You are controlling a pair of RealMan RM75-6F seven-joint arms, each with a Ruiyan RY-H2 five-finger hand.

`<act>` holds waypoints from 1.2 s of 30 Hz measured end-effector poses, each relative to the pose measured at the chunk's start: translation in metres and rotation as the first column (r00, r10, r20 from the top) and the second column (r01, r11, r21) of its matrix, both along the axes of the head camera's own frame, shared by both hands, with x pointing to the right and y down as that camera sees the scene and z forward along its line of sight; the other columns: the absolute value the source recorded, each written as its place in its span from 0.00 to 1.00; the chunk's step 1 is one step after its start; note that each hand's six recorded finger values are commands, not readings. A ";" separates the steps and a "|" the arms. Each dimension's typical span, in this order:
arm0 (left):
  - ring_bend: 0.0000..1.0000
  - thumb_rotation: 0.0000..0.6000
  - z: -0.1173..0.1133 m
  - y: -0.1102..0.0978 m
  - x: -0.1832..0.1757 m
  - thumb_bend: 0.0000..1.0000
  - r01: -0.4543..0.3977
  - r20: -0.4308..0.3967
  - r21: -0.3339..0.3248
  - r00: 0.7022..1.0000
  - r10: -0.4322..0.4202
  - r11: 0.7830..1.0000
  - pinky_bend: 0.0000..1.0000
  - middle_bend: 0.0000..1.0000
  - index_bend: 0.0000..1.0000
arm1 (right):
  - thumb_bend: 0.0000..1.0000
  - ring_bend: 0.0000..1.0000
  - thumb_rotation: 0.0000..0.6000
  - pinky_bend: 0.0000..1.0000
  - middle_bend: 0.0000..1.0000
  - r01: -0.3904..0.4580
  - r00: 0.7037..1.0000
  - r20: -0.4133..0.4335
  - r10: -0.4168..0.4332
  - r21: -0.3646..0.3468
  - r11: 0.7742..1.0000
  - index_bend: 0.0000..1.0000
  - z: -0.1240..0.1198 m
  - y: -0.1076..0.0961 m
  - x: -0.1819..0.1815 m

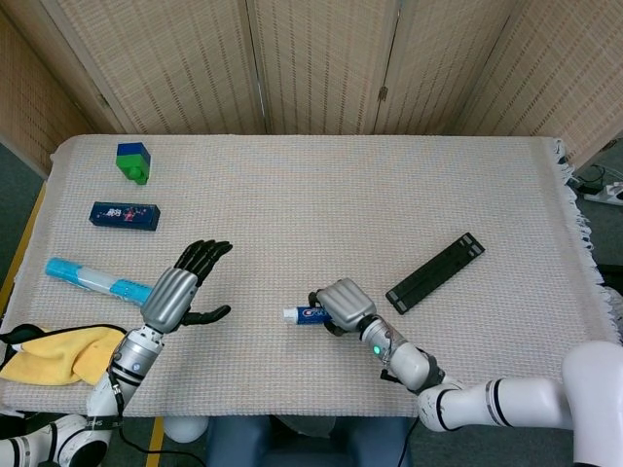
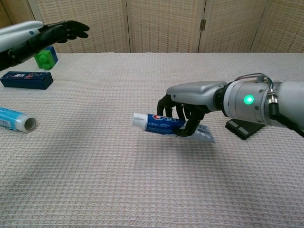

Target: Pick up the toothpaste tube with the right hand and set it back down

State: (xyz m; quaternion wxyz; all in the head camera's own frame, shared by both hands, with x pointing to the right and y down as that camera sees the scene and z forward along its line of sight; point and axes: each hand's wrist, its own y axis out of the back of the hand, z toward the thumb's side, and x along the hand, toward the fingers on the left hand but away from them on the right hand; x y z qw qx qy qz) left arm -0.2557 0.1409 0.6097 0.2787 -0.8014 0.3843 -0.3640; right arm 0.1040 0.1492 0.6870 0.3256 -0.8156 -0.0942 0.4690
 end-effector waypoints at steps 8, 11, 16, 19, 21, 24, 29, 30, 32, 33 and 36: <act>0.07 0.00 0.008 -0.005 -0.033 0.14 0.063 0.084 0.001 0.995 -0.062 0.998 0.00 0.10 0.03 | 0.70 0.04 1.00 0.04 0.00 -0.058 0.995 0.080 0.056 0.022 0.998 0.00 -0.014 -0.004 0.005; 0.09 0.08 0.006 -0.008 -0.050 0.14 0.091 0.125 0.019 0.988 -0.093 0.996 0.00 0.10 0.04 | 0.70 0.12 1.00 0.09 0.03 -0.113 0.988 0.112 0.105 0.074 0.991 0.00 -0.028 -0.015 0.022; 0.12 0.94 0.004 -0.012 -0.080 0.20 0.150 0.205 0.039 0.966 -0.155 0.988 0.00 0.11 0.10 | 0.70 0.25 1.00 0.19 0.20 -0.212 0.973 0.137 0.187 0.197 0.957 0.13 -0.055 -0.034 0.068; 0.14 1.00 -0.003 -0.015 -0.098 0.29 0.176 0.251 0.056 0.950 -0.185 0.983 0.00 0.14 0.14 | 0.70 0.29 1.00 0.22 0.24 -0.250 0.966 0.133 0.220 0.281 0.927 0.18 -0.075 -0.039 0.102; 0.17 1.00 -0.008 -0.015 -0.109 0.32 0.190 0.283 0.081 0.937 -0.205 0.979 0.00 0.19 0.20 | 0.70 0.29 1.00 0.22 0.25 -0.265 0.964 0.122 0.237 0.339 0.903 0.19 -0.090 -0.040 0.127; 0.19 1.00 -0.017 -0.013 -0.126 0.33 0.216 0.314 0.119 0.918 -0.243 0.969 0.00 0.21 0.23 | 0.70 0.29 1.00 0.22 0.25 -0.283 0.959 0.098 0.267 0.409 0.868 0.19 -0.110 -0.036 0.163; 0.19 1.00 -0.030 -0.001 -0.151 0.33 0.247 0.358 0.177 0.886 -0.296 0.953 0.00 0.22 0.22 | 0.70 0.29 1.00 0.22 0.24 -0.313 0.944 0.063 0.324 0.478 0.821 0.19 -0.135 -0.018 0.217; 0.19 1.00 -0.033 0.003 -0.155 0.33 0.250 0.366 0.185 0.880 -0.302 0.951 0.00 0.22 0.22 | 0.70 0.29 1.00 0.22 0.24 -0.321 0.940 0.059 0.336 0.485 0.813 0.19 -0.138 -0.014 0.225; 0.19 1.00 -0.039 0.014 -0.162 0.33 0.251 0.387 0.195 0.869 -0.309 0.948 0.00 0.22 0.22 | 0.70 0.29 1.00 0.22 0.24 -0.344 0.928 0.050 0.369 0.496 0.797 0.19 -0.144 -0.003 0.243; 0.19 1.00 -0.041 0.020 -0.165 0.33 0.250 0.398 0.196 0.864 -0.310 0.948 0.00 0.22 0.22 | 0.70 0.29 1.00 0.22 0.24 -0.355 0.922 0.048 0.383 0.496 0.792 0.19 -0.146 0.002 0.251; 0.19 1.00 -0.047 0.036 -0.172 0.33 0.253 0.428 0.196 0.847 -0.315 0.947 0.00 0.22 0.22 | 0.70 0.29 1.00 0.22 0.23 -0.390 0.903 0.032 0.429 0.482 0.784 0.19 -0.149 0.022 0.274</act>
